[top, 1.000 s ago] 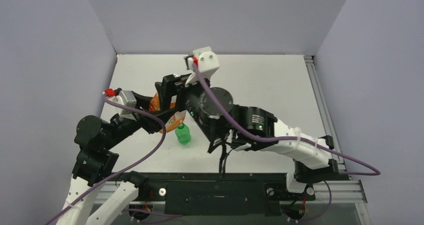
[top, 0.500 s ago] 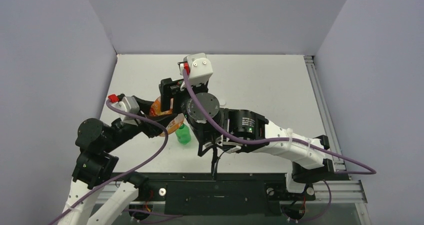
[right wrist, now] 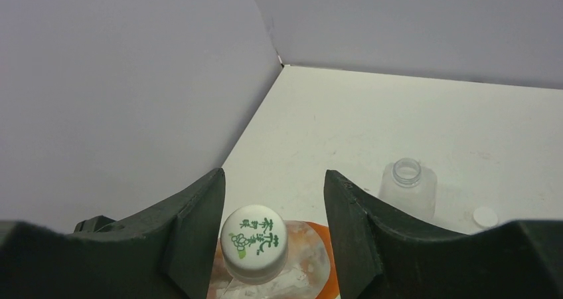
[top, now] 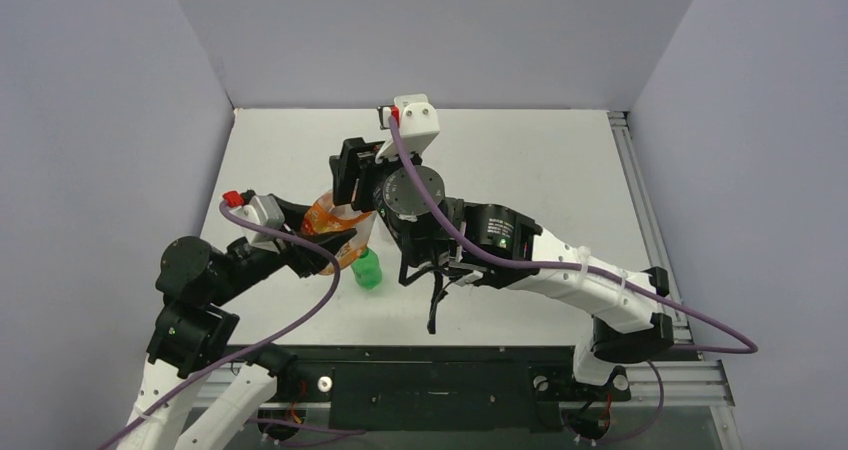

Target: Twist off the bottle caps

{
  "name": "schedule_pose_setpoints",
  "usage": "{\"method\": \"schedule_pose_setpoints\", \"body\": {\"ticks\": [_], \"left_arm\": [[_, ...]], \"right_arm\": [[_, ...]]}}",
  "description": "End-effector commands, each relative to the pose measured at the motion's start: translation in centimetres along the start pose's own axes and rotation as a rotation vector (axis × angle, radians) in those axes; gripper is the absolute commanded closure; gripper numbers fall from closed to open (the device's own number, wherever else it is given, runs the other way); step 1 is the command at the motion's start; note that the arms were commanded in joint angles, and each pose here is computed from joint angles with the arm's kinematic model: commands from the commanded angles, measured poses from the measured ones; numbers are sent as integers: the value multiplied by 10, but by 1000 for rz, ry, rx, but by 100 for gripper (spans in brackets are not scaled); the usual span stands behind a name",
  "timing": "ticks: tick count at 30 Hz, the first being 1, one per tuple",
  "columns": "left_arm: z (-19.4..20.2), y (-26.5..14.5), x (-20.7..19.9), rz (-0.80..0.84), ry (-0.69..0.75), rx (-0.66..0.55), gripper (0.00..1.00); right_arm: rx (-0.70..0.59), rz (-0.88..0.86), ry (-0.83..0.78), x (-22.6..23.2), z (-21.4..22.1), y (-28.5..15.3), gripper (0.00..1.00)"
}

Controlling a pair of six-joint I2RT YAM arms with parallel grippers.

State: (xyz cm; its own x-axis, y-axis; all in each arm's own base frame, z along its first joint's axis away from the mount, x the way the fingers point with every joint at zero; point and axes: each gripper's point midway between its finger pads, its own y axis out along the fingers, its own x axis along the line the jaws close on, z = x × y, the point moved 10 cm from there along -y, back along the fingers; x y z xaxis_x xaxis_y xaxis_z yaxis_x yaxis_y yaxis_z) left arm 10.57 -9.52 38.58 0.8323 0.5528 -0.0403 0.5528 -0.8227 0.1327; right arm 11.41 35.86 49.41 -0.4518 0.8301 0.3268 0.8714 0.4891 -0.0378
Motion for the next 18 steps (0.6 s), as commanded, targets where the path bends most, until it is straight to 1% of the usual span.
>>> {"method": "schedule_pose_setpoints", "body": {"ticks": [1,4,6,8,9,10,13,17,18], "left_arm": [[-7,0,0,5,32,-35,100],[-7,1,1,-4,32,-36,100],[-7,1,2,-14,33,-37,100],[-7,2,4,-33,33,-33,100],[-7,2,4,-39,35,-33,100],[-6,3,6,-52,36,-28,100],[-5,3,7,-64,36,-24,100],[-6,3,6,-52,27,-31,100],[-7,2,4,-42,18,-35,100]], "right_arm": [[-16,-50,89,-4,-17,-7,48],[-10,-52,89,-4,-15,-6,52],[-7,-53,92,-4,-14,-6,56],[-5,-50,95,-4,-13,-5,63],[-5,-49,98,-4,-12,-5,69],[-5,-47,99,-4,-12,-4,72],[-6,-35,97,-6,-11,-4,86],[-8,-25,80,-10,-12,-6,99],[-9,-27,66,-11,-12,-7,100]]}}
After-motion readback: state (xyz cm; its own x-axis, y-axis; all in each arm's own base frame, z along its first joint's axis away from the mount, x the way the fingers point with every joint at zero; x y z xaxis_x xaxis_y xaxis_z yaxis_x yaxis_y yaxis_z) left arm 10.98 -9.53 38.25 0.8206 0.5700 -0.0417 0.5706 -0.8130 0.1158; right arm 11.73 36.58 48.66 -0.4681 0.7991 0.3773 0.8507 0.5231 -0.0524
